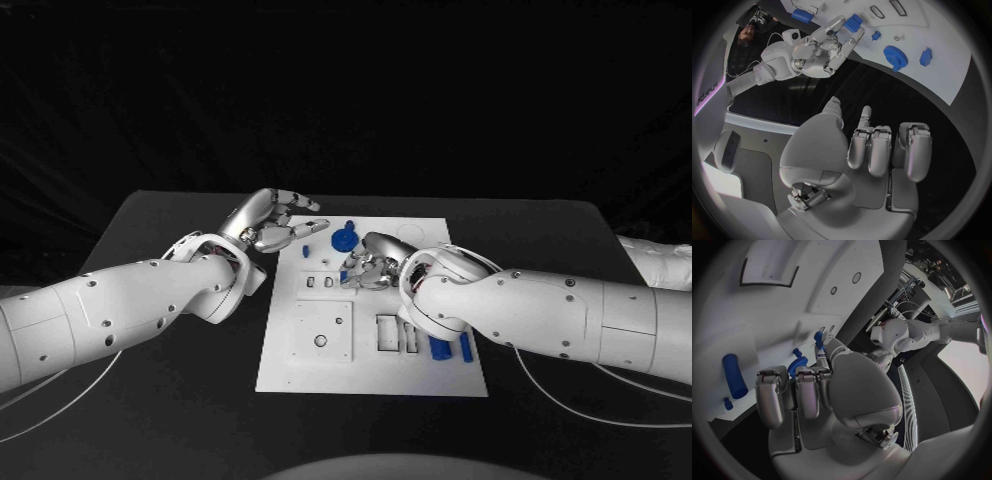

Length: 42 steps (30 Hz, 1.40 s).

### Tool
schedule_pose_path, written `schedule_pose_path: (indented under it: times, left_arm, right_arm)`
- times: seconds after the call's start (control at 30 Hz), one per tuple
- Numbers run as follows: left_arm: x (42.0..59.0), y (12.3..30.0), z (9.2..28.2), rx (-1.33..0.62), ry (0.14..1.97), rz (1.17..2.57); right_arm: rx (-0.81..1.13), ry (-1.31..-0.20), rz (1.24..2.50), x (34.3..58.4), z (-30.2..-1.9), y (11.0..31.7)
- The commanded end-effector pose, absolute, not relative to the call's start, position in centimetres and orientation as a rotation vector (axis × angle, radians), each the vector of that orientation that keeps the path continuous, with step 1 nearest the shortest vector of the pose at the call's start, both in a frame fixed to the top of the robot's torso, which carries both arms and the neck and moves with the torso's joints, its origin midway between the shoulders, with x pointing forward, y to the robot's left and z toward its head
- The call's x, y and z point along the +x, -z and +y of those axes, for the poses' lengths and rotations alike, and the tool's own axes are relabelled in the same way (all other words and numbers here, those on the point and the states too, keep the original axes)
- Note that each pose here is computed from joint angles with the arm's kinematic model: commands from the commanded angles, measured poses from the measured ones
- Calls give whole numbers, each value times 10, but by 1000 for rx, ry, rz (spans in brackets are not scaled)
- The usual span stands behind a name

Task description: Assemble the parts on the task board

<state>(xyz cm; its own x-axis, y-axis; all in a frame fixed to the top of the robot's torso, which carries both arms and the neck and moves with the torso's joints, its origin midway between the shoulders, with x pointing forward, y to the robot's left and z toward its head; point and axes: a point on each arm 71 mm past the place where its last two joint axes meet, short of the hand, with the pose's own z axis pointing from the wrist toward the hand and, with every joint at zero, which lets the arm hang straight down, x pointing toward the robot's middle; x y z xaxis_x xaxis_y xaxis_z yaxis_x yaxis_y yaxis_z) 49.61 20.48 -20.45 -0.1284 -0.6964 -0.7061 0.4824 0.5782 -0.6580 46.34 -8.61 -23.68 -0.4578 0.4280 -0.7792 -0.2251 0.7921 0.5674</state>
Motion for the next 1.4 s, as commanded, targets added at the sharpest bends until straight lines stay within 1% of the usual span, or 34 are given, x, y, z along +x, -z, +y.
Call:
schedule_pose_path:
  times: [0.03,0.47,1.4]
  left_arm:
    - [495,203,202,-186,1034,1355]
    - [495,203,203,-186,1032,1353]
    - [494,203,203,-187,1035,1352]
  right_arm:
    - [139,-755,1884,465,-85,236]
    - [108,-760,1882,465,-83,237]
    - [107,-762,1885,466,-80,242]
